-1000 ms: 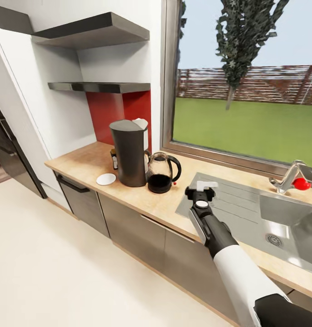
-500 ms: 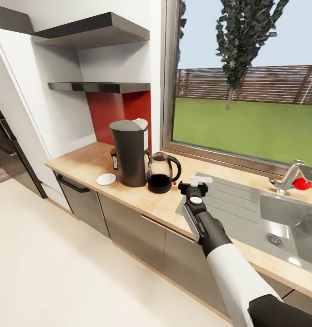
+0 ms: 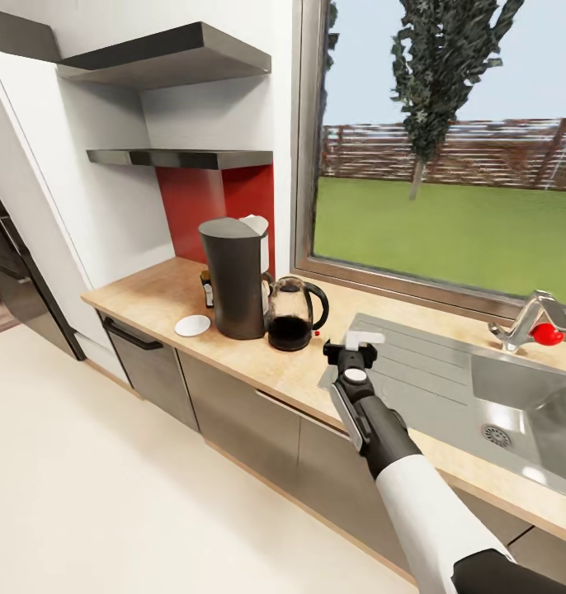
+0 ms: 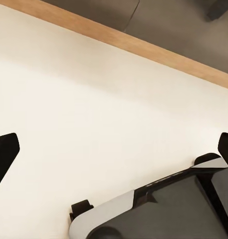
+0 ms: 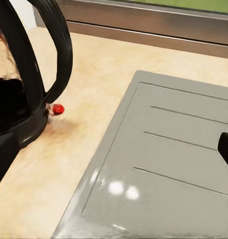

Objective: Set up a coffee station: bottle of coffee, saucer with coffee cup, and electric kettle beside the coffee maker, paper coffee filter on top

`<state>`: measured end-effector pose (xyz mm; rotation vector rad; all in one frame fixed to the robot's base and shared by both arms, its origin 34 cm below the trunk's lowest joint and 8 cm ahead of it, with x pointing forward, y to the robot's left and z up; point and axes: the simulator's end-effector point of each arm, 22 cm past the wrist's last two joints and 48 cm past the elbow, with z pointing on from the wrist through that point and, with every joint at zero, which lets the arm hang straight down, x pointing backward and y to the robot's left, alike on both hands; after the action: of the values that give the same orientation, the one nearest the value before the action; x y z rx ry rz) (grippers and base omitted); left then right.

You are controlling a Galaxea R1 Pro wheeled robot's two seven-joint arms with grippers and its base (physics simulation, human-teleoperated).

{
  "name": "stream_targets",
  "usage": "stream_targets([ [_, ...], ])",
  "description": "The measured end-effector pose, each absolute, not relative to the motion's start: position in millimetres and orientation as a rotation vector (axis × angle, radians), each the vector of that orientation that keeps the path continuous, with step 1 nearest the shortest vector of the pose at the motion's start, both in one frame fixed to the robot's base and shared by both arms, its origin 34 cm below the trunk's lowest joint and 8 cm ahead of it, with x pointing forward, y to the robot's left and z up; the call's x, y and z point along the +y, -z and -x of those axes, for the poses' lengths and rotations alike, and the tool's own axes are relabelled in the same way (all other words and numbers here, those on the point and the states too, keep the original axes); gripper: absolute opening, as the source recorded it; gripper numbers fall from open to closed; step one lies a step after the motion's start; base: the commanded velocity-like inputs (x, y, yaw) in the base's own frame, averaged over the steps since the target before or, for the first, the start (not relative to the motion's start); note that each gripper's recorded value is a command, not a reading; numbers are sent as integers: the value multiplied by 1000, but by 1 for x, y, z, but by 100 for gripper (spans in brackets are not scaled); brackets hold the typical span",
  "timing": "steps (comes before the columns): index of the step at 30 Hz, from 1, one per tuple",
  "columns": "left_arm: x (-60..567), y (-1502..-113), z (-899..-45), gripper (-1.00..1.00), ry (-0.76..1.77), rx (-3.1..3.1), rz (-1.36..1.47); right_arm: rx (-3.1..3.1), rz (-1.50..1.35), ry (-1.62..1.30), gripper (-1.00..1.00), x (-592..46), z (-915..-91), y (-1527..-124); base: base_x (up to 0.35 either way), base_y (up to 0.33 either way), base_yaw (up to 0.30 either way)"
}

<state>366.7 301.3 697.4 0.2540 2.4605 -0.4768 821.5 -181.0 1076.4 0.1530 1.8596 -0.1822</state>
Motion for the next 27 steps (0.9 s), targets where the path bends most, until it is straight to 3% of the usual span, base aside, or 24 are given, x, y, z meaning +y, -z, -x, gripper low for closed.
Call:
stream_targets([
  [19, 300, -697, -366, 100, 477, 2462, -254, 1653, -243, 116, 100, -186, -773, -1045, 0, 0, 0],
  [27, 298, -696, -364, 100, 483, 2465, -251, 1418, -123, 157, 100, -175, -752, -1076, 0, 0, 0],
])
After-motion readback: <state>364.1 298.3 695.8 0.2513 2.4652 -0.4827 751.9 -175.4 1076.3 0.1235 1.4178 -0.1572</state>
